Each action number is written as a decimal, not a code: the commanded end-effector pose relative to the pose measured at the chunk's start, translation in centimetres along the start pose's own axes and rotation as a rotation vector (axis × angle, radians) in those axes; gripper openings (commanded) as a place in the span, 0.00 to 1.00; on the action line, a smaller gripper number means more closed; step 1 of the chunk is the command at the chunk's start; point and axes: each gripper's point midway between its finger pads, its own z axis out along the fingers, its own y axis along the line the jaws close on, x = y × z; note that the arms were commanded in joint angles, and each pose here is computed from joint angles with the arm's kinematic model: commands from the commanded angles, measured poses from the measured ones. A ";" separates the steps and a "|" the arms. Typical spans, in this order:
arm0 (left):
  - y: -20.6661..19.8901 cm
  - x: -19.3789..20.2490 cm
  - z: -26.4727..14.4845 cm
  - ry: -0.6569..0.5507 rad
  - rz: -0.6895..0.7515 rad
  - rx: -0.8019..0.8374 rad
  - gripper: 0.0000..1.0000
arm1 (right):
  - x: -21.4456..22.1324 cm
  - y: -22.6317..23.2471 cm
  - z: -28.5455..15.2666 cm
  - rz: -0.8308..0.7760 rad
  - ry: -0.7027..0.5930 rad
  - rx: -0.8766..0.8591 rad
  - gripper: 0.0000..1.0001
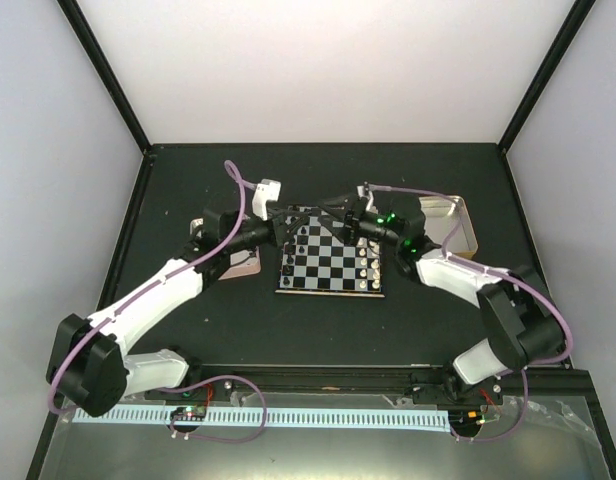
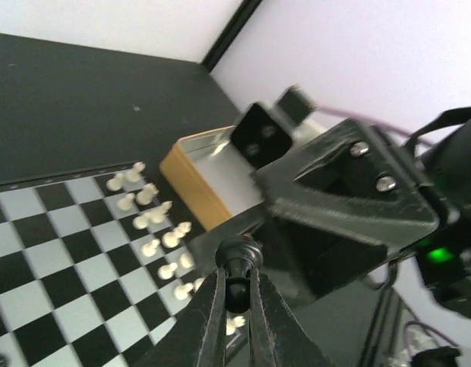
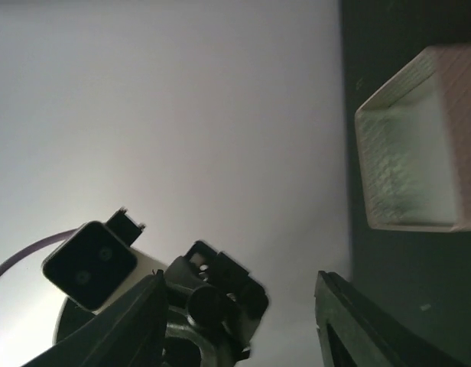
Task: Set up the chess pieces on the board
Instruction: Place the chess piece on the chessboard, then adjust the storage box at the center of the board, then pick up the chess piece from the storage box.
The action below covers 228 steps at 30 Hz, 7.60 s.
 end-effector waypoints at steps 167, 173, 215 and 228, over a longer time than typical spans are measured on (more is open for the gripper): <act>31.4 6.8 -16.9 0.683 -0.234 -1.361 0.18 | -15.3 -4.7 -14.1 -0.645 -0.424 1.294 0.56; 29.7 6.3 -18.4 0.623 -0.275 -1.406 0.13 | -15.6 -2.8 -14.2 -0.700 -0.465 1.270 0.56; 30.6 4.9 -1.8 0.420 -0.239 -0.937 0.26 | -13.9 -2.0 -16.4 -0.693 -0.552 1.233 0.57; 31.6 6.2 -1.9 0.462 -0.246 -0.964 0.17 | -13.9 -2.3 -16.4 -0.678 -0.551 1.238 0.57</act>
